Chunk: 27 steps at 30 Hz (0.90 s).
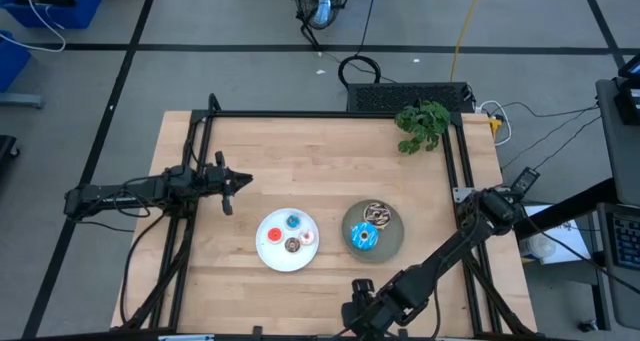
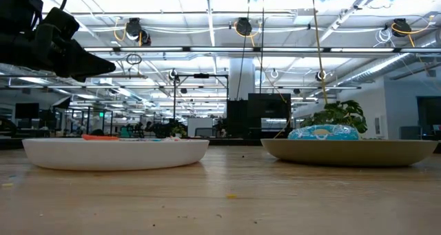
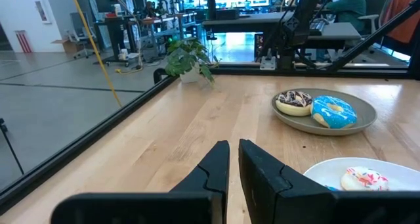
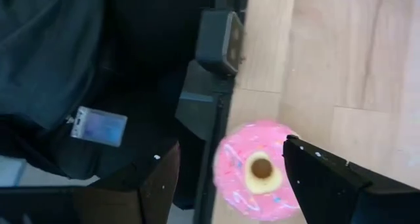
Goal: Pick & Place donuts
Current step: Put the pink doughnut on the gray plate
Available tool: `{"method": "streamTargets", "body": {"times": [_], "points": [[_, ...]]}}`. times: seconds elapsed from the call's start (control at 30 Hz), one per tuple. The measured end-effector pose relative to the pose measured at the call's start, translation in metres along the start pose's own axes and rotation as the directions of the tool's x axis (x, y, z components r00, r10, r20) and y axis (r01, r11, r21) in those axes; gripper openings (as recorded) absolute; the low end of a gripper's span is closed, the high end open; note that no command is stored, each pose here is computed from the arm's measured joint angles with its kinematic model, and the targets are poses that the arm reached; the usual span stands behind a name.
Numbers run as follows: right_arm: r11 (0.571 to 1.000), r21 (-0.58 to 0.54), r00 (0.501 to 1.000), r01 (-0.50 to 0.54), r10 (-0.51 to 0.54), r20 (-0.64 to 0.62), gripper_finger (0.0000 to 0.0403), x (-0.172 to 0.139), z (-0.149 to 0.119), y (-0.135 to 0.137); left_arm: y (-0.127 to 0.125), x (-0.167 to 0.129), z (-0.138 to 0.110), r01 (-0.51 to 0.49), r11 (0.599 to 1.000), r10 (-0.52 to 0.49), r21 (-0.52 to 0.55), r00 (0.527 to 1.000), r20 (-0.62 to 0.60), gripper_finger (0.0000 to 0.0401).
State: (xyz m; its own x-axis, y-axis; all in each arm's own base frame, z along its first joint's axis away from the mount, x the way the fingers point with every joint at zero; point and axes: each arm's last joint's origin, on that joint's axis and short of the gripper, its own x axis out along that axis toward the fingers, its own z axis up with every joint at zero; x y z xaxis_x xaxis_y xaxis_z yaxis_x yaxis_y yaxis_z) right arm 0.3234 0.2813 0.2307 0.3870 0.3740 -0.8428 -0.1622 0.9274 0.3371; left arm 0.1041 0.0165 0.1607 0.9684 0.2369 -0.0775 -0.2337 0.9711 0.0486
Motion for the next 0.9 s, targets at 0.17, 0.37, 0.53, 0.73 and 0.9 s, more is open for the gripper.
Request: {"method": "streamTargets", "body": {"times": [0.17,0.37,0.53,0.73,0.9], "points": [[1.0,-0.015,1.0,-0.001,0.001,0.002,0.0251,0.0,0.0,0.0,0.0,0.0,0.0,0.0,1.0,0.0,0.0,1.0,0.001,0.0042],[0.999,-0.017,0.999,0.047,-0.047,-0.017,0.0251,0.0,-0.003,-0.003,0.0,0.0,0.0,-0.001,1.0,0.001,0.018,1.0,0.004,0.0042],[0.99,-0.098,0.993,0.101,-0.106,-0.042,0.0251,0.001,-0.007,-0.008,0.0,0.0,0.0,-0.001,0.999,0.001,0.032,1.0,0.005,0.0042],[0.981,-0.114,0.985,0.156,-0.163,-0.055,0.0251,0.013,-0.018,-0.021,0.0,0.0,0.0,-0.001,1.0,0.001,0.025,1.0,0.005,0.0042],[0.985,-0.104,0.988,0.14,-0.146,-0.048,0.0251,0.029,-0.028,-0.032,0.0,0.0,0.0,-0.001,1.0,0.001,0.024,1.0,0.005,0.0042]]}}
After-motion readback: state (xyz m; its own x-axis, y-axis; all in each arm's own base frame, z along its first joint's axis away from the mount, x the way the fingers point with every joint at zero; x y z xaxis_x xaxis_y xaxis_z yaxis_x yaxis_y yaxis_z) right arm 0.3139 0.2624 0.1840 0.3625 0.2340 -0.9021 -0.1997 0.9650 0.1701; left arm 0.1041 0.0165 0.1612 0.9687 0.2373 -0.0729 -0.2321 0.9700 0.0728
